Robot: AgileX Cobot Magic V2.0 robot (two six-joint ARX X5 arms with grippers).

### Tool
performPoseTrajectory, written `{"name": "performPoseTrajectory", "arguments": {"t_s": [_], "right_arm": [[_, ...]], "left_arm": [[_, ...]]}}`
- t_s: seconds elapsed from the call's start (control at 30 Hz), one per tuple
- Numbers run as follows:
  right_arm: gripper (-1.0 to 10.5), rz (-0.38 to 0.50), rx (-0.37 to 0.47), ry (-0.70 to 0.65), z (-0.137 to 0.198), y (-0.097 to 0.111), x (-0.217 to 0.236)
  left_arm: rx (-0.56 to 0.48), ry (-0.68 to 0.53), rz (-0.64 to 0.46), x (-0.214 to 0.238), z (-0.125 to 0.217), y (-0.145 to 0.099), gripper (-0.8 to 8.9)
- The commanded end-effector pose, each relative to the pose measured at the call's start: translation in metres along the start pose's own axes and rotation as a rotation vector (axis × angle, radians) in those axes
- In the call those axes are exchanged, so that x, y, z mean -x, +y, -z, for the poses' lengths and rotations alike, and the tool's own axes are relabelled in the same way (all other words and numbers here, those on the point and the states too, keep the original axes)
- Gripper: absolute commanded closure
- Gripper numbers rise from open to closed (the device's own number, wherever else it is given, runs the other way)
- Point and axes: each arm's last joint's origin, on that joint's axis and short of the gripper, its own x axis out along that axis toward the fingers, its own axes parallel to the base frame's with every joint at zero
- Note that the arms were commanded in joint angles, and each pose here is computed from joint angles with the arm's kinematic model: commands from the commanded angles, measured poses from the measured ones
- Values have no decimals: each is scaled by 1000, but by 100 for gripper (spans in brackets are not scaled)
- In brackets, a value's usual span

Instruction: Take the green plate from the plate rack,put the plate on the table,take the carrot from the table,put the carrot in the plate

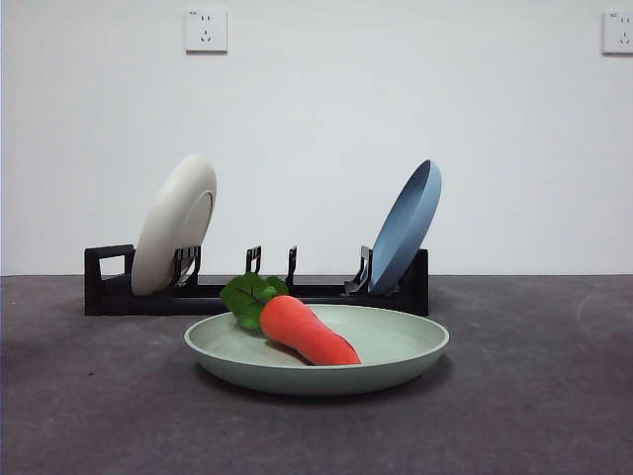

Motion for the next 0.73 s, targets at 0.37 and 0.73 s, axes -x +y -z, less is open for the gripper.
{"name": "performPoseTrajectory", "arguments": {"t_s": [0.37,0.73], "right_arm": [[941,0,7,-1,1,0,-1],[941,0,7,0,1,0,-1]], "left_arm": [[23,178,-44,13,104,-13,816],[52,285,-67,20,130,-14,816]]}}
